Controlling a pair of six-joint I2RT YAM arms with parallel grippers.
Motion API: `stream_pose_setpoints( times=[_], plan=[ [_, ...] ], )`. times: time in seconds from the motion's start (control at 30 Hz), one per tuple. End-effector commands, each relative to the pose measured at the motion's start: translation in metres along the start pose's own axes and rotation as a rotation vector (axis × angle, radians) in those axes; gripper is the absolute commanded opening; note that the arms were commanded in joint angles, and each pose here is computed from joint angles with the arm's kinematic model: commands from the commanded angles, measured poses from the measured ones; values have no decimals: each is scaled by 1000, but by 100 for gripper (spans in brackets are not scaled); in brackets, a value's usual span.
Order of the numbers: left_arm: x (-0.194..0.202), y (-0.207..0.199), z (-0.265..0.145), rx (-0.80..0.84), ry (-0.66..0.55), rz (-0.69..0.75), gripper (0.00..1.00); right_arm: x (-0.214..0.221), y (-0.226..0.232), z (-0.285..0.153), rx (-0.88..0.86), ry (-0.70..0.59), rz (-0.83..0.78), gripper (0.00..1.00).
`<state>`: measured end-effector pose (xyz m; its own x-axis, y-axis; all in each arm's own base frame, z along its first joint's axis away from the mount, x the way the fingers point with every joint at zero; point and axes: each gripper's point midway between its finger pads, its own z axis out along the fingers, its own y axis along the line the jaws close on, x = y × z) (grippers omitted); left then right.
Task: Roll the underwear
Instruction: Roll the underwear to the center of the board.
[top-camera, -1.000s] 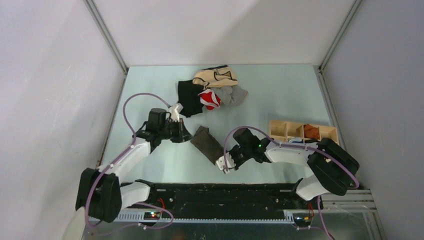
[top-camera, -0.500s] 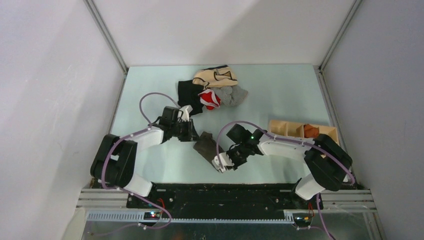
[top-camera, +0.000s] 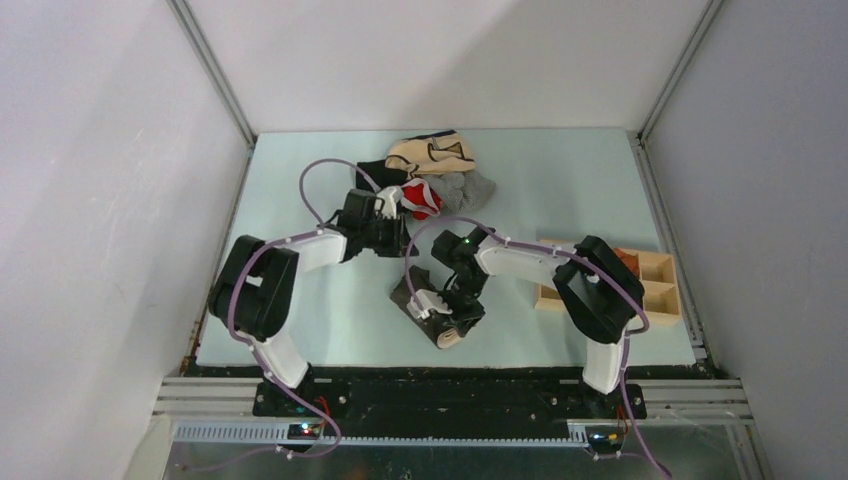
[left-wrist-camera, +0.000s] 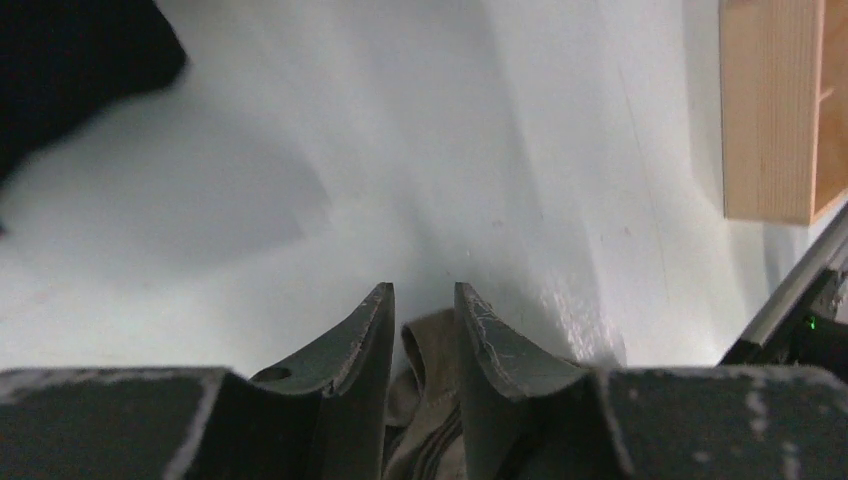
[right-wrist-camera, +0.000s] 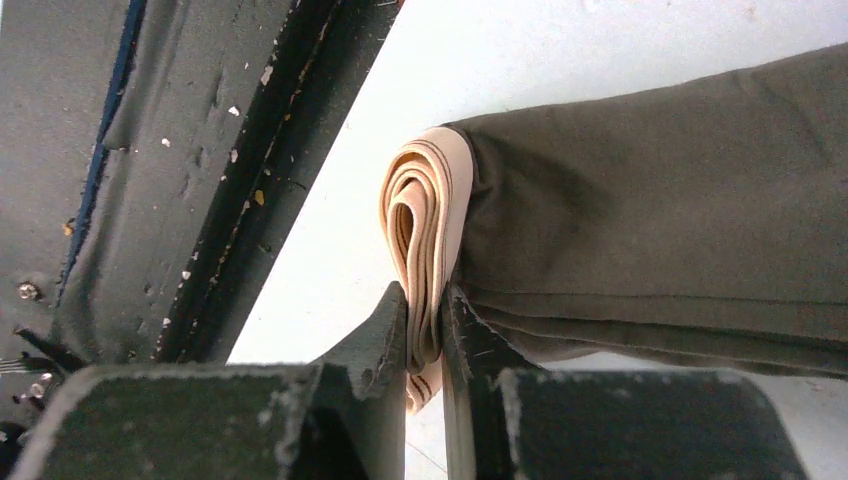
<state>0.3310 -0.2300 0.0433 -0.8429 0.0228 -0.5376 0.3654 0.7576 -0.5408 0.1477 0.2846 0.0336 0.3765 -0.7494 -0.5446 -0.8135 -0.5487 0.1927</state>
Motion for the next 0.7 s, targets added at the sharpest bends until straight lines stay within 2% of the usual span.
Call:
stream_pose_setpoints(
  times=[0.0,0.13,0.23,0.3,0.53,0.63,0.67],
  plan=[
    [-73,14,-21,-53,-191,68,36,-9,16,-4,-124,0,67,0],
    [-113,35,-49,-139,-260,144,40,-17,17,-7,-196,34,96,0],
    [-136,39,-72,-182,-306,198,43,-16,22,-6,-291,94,150,0],
    [-147,41,-86,-207,-332,204,45,-21,11,-8,-295,128,153,0],
    [-156,39,-140,-306,-415,267,47,-5,0,13,-417,262,284,0],
    [-159,35,-165,-371,-477,340,50,6,-9,26,-433,286,325,0],
    [-167,25,-182,-387,-532,401,52,9,-10,28,-434,294,337,0]
  ],
)
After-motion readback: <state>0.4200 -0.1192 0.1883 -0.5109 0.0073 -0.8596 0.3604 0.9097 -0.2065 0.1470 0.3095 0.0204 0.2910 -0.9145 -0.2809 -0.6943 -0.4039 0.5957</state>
